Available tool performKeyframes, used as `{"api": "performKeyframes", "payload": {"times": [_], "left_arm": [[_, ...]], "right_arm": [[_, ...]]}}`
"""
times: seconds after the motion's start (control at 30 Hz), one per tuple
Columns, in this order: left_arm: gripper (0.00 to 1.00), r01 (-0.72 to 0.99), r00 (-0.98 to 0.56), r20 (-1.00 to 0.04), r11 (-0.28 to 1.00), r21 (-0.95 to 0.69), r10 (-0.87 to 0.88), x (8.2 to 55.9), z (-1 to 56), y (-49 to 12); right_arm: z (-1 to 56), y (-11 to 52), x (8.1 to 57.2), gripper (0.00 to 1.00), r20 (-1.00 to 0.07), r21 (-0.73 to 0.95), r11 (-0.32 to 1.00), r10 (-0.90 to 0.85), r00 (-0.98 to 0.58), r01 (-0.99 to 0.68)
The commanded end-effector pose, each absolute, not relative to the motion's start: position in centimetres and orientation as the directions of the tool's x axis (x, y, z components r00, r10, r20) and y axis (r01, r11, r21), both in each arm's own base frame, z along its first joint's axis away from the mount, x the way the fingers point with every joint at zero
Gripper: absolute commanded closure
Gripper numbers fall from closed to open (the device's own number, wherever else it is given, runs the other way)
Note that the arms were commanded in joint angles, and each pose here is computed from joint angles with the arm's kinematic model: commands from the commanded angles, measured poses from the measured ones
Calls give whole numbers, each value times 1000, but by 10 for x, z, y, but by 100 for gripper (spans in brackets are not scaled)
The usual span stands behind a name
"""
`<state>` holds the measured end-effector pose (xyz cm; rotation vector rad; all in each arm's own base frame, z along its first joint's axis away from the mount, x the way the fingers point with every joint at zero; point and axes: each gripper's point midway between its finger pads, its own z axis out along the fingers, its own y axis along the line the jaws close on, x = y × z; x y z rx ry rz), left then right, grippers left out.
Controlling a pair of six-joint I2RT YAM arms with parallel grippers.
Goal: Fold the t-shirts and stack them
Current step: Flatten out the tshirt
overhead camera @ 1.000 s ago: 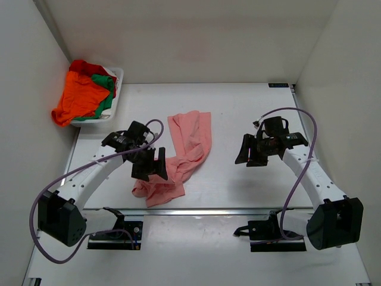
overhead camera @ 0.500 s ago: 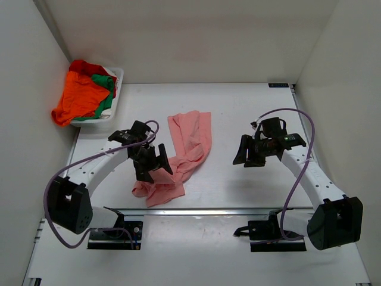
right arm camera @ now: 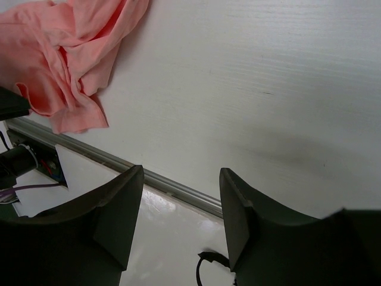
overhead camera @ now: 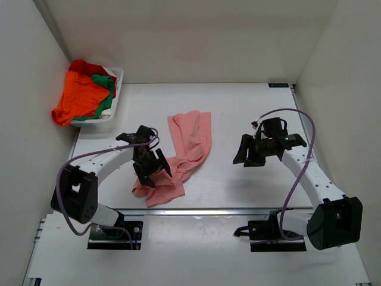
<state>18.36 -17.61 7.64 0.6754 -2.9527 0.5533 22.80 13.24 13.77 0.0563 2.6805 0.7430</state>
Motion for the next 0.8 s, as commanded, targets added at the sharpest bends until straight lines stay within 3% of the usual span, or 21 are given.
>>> {"api": "performKeyframes", "payload": {"times": [0.0,0.13,0.17,0.2,0.23,0.27,0.33,0.37,0.4,0.5,0.6,0.63,0.77], "left_arm": [[13,-443,-893,78,838,-318,-442,201,77,-175],[13,-451,-889,75,837,-310,-451,206,72,-180],[18,-455,-887,76,834,-312,-456,207,71,-181],[28,-456,-886,75,828,-327,-458,209,72,-182],[52,-463,-883,87,826,-320,-462,209,68,-184],[66,-469,-880,86,824,-319,-467,211,67,-183],[79,-461,-884,83,828,-320,-460,214,68,-184],[96,-453,-888,81,832,-321,-452,215,69,-183],[100,-450,-889,80,832,-324,-450,217,73,-181],[100,-416,-898,27,826,-380,-440,245,109,-183],[100,-342,-891,-115,816,-465,-439,300,191,-186],[100,-277,-876,-212,811,-514,-434,328,233,-190],[100,-230,-829,-284,756,-612,-482,356,324,-176]], "right_arm": [[142,133,233,49,-358,521,850,143,-923,-70],[141,132,234,49,-355,526,848,149,-923,-65],[140,131,233,49,-351,525,849,149,-925,-63],[139,131,233,49,-349,529,847,151,-925,-62],[141,130,233,48,-348,527,848,160,-924,-52],[139,130,234,49,-350,526,849,157,-923,-55],[137,130,233,49,-346,525,849,154,-926,-55],[138,131,234,49,-350,527,848,150,-925,-62],[138,129,237,49,-356,523,850,152,-922,-61],[146,128,248,50,-370,522,850,157,-916,-65],[152,128,266,52,-396,508,857,140,-907,-90],[157,129,275,53,-415,501,859,132,-900,-105],[160,138,313,54,-461,468,871,97,-882,-148]]}}
